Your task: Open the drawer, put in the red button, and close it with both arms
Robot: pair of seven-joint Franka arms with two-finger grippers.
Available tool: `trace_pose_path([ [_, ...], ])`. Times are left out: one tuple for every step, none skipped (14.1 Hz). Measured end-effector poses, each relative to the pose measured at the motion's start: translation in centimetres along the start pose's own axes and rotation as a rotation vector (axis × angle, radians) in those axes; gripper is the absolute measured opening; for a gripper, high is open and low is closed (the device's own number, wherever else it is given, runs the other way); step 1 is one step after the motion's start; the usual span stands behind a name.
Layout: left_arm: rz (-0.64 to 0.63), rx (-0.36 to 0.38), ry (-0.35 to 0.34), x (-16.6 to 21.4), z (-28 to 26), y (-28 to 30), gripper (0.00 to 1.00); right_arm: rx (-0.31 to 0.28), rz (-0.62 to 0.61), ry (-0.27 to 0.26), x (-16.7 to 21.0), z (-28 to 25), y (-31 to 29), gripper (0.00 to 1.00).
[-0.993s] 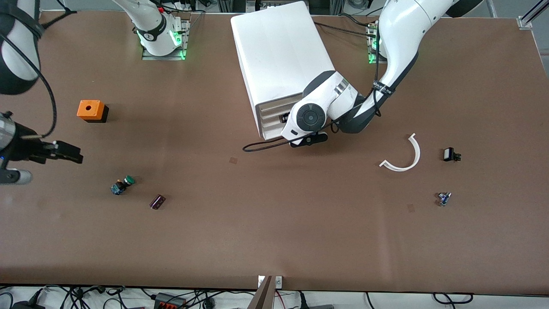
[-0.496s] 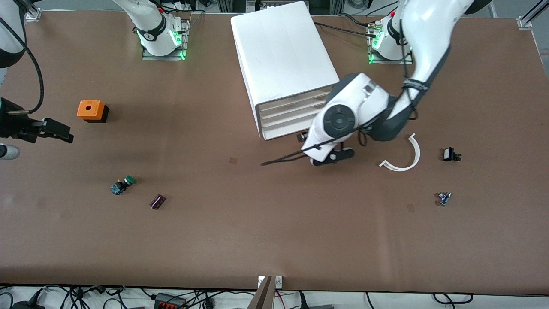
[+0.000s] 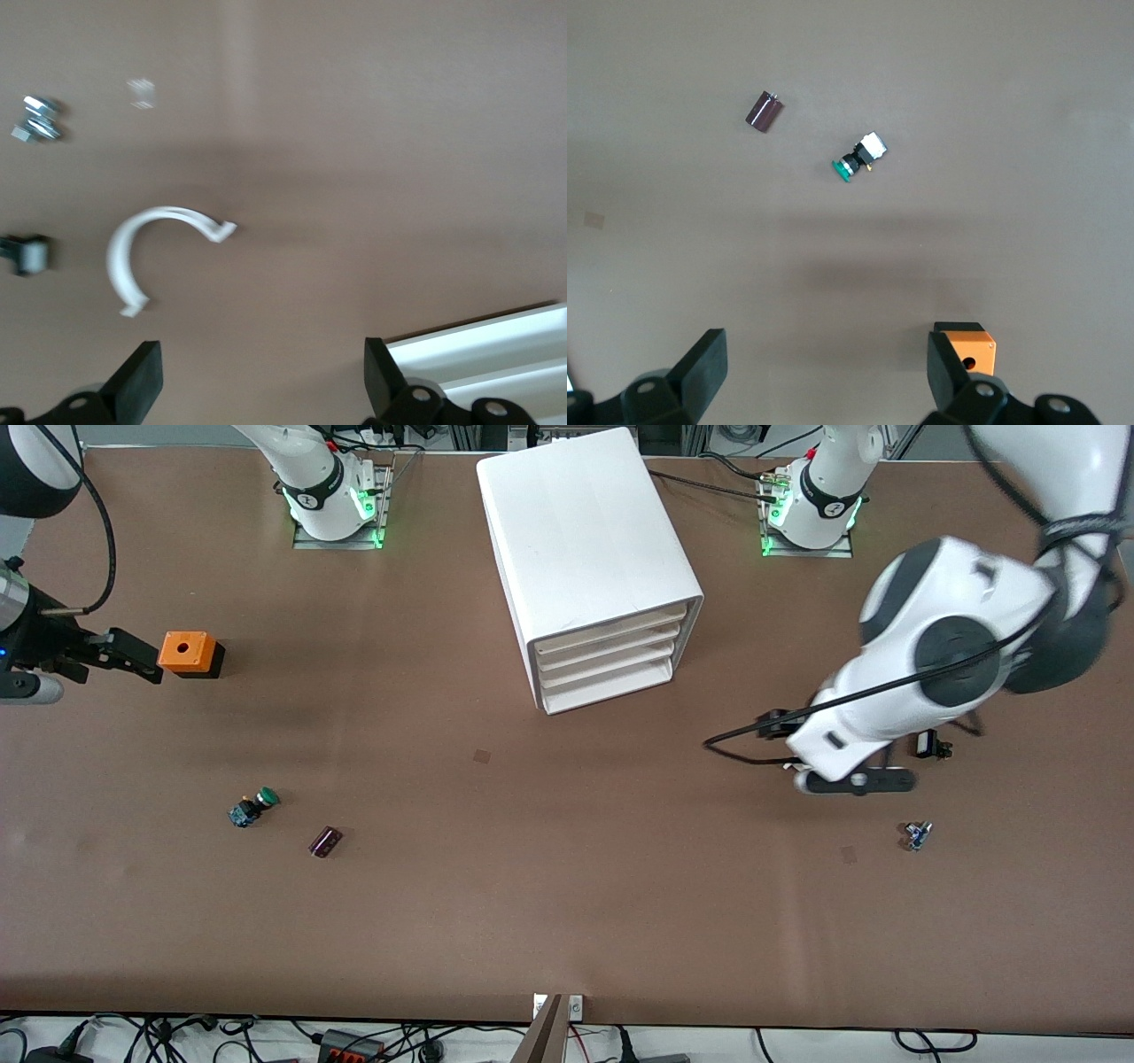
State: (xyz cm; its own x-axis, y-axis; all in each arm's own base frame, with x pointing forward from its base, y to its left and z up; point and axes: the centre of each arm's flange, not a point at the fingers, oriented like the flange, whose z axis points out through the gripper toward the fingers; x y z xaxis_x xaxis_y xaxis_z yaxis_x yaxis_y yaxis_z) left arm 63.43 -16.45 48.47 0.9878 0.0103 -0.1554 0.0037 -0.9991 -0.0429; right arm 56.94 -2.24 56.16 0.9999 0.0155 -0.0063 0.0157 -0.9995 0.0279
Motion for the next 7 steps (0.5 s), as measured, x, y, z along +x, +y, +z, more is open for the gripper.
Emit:
trace_pose_path([
  [0.007, 0.015, 0.019, -0.2, -1.4, -2.2, 1.00, 0.000, 0.000, 0.004, -0.4, -0.2, 0.0, 1.00],
  [0.014, 0.018, 0.030, -0.4, -2.5, -4.2, 1.00, 0.000, 0.001, 0.005, -0.6, -0.2, 0.0, 1.00],
  [0.029, 0.013, 0.033, -0.9, -3.5, -6.2, 1.00, 0.000, 0.007, 0.003, -0.7, -0.2, 0.0, 1.00],
  [0.050, 0.004, 0.035, -1.4, -4.2, -8.0, 1.00, 0.001, 0.015, 0.001, -0.8, -0.1, 0.0, 1.00],
  [0.077, -0.010, 0.036, -2.0, -4.7, -9.7, 1.00, 0.001, 0.020, 0.000, -0.8, 0.0, 0.0, 1.00],
  [0.099, -0.018, 0.041, -2.8, -5.1, -11.2, 1.00, 0.001, 0.020, -0.001, -0.8, 0.0, 0.0, 1.00],
  [0.107, -0.020, 0.053, -3.7, -5.5, -12.7, 1.00, 0.001, 0.020, -0.002, -0.8, 0.0, 0.0, 1.00],
])
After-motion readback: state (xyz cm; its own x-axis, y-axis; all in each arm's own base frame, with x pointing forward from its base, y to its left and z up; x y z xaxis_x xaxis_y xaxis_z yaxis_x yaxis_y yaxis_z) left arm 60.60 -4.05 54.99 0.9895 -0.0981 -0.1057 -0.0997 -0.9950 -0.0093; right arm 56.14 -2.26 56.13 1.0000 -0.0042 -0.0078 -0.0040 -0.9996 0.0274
